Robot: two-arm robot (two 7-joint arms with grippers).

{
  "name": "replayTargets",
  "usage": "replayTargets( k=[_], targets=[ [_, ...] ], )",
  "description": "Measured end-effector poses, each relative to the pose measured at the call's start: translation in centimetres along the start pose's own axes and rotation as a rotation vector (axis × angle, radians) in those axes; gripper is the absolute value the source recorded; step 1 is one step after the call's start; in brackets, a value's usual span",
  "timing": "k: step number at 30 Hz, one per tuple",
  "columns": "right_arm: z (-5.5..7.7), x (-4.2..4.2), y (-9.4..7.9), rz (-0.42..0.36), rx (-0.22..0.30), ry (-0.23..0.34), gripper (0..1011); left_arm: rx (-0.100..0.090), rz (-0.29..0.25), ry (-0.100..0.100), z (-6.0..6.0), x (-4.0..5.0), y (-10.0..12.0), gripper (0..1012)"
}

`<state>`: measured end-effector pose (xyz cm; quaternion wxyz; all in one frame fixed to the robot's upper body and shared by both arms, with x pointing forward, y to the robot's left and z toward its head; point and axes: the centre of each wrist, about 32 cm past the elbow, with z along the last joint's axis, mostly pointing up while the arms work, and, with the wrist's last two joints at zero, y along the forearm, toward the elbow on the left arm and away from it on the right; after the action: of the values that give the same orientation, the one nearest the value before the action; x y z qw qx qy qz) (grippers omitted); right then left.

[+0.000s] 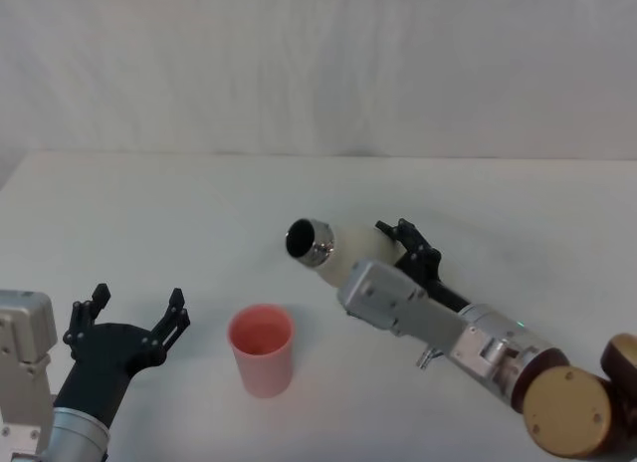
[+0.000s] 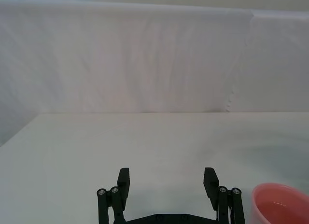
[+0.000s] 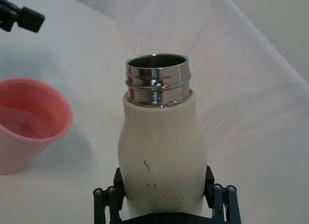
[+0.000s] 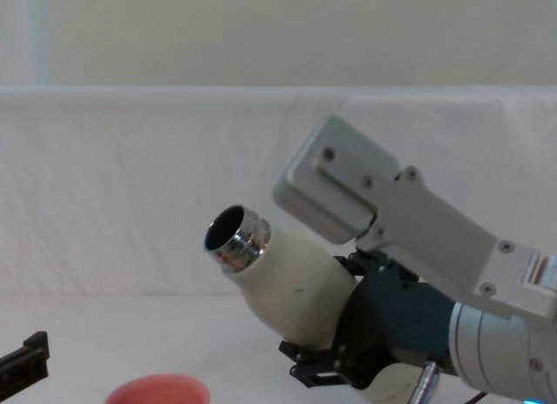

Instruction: Grasp the thermos with one hand and pour water into the cup lid.

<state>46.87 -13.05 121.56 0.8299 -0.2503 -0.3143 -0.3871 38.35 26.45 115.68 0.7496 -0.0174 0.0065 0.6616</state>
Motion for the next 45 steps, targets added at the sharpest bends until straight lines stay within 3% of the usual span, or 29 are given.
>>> replayTargets(
  k=[16,31,45],
  targets=[
    [0.8,-0.89,0.5,0.002,-0.027,-0.146,958,0.0,0.0,0.0,0.0,0.0,0.0,1001],
    [1.0,-1.82,0.5,0.002,-0.086,-0.308,958,0.0,0.0,0.0,0.0,0.0,0.0,1001],
    [1.2,-2.15,0.5,0.002,-0.101,-0.364,958,0.0,0.0,0.0,0.0,0.0,0.0,1001]
  ],
)
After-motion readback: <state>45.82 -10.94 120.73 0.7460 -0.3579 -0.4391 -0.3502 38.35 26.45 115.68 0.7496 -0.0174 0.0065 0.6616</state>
